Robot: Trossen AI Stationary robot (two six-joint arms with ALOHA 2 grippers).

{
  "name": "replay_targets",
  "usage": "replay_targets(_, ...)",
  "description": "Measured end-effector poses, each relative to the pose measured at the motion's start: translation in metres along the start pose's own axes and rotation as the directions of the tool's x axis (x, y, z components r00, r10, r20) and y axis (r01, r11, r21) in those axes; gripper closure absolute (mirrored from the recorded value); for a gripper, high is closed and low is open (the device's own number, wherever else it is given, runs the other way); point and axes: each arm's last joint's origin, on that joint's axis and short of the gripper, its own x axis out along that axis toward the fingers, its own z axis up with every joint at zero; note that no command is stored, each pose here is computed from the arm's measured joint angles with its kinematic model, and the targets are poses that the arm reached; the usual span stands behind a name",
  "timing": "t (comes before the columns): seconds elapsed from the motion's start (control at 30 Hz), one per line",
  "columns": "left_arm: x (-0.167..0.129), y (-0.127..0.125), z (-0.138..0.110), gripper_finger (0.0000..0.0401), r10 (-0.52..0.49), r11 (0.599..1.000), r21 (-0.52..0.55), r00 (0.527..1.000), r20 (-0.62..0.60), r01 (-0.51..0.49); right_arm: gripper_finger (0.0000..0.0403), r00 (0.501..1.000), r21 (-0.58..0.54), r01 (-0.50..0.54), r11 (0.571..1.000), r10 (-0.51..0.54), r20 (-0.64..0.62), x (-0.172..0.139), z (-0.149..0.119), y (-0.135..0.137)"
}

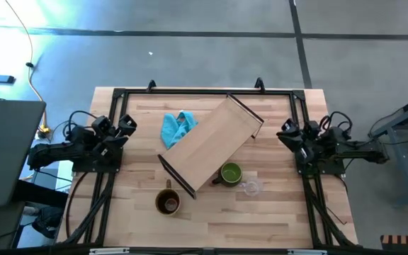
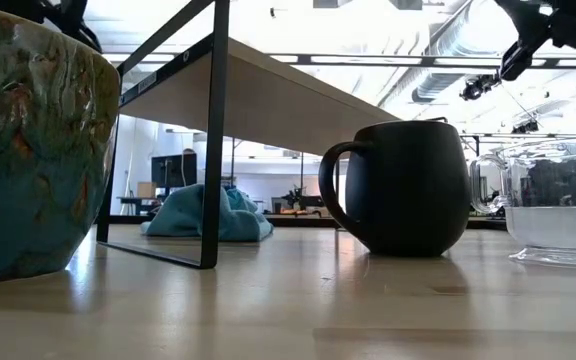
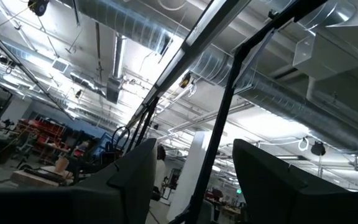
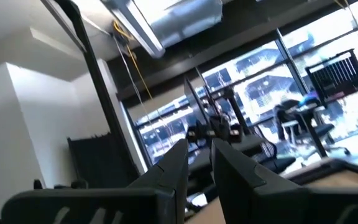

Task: Stack small to large cups/mugs on shelf
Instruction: Put the transparent mug on the shelf

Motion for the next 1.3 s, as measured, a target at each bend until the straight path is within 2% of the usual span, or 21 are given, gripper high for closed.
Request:
replay_targets(0.57,0.0000,0.0006,-0.0020,0.0201,-0.005,1.000,-0.005,1.000,-0.028,0.005,0.0339,1.000,0.016,0.006,1.000,-0.006,-0.014,0.0000,-0.0013,-0.0006)
replay_targets(0.77,0.0000,0.0007,-0.0019,0.0201,-0.002,0.998,-0.056,1.000,-0.024,0.001,0.0339,1.000,0.011,0.006,1.000,-0.006,-0.014,0.0000,-0.0013,-0.0006)
replay_targets(1.03,-0.0001,0.0025,-0.0005,0.0201,0.063,0.998,-0.030,0.998,0.018,-0.062,0.0339,1.000,0.017,0.005,1.000,-0.005,-0.022,0.0000,-0.0020,-0.0007)
replay_targets(1.17,-0.0003,0.0040,0.0013,0.0201,0.126,0.987,-0.104,0.990,0.066,-0.119,0.0339,1.000,0.010,0.004,1.000,-0.003,-0.026,0.0000,-0.0022,-0.0007)
replay_targets(1.3,-0.0004,0.0059,-0.0013,0.0201,0.151,0.984,-0.100,0.988,0.042,-0.146,0.0339,0.999,0.022,-0.007,1.000,0.007,-0.031,0.0000,-0.0024,-0.0004)
